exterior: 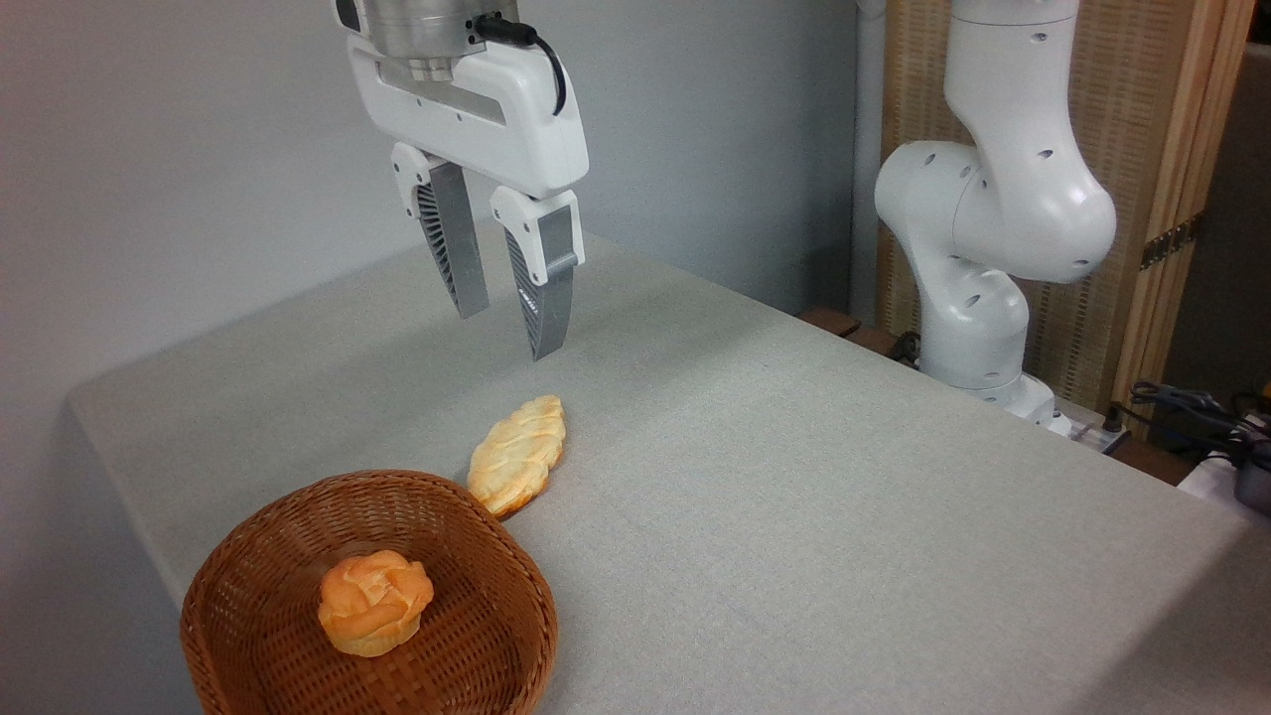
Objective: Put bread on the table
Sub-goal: 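Move the open gripper over the orange bun in the wicker basket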
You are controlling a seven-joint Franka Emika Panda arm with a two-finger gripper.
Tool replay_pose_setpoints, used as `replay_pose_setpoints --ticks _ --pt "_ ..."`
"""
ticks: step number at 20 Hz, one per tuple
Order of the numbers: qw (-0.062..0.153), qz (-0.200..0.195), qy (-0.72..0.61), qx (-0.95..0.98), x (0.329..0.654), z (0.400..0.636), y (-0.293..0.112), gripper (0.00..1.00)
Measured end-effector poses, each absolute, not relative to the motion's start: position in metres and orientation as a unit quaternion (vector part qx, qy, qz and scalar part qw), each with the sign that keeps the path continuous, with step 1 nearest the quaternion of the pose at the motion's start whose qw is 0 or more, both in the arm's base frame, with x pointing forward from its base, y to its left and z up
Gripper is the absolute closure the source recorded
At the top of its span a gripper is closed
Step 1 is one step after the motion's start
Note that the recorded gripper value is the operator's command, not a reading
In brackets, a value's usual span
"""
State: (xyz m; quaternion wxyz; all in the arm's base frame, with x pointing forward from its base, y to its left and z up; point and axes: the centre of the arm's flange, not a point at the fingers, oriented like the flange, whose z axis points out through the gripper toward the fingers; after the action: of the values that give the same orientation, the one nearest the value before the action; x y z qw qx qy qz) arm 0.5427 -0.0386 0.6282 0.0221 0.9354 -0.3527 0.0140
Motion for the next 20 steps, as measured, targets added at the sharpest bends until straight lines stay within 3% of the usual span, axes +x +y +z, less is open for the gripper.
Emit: replay_pose_setpoints --ticks 12,17,20 --pt "0.022 0.017 -0.368 0.929 0.543 0.629 -0.033 0.00" --pt "0.005 0.064 -0.367 0.928 0.555 0.631 -0.033 0.00" --pt "-0.012 0.113 -0.366 0.924 0.571 0.618 -0.033 0.00"
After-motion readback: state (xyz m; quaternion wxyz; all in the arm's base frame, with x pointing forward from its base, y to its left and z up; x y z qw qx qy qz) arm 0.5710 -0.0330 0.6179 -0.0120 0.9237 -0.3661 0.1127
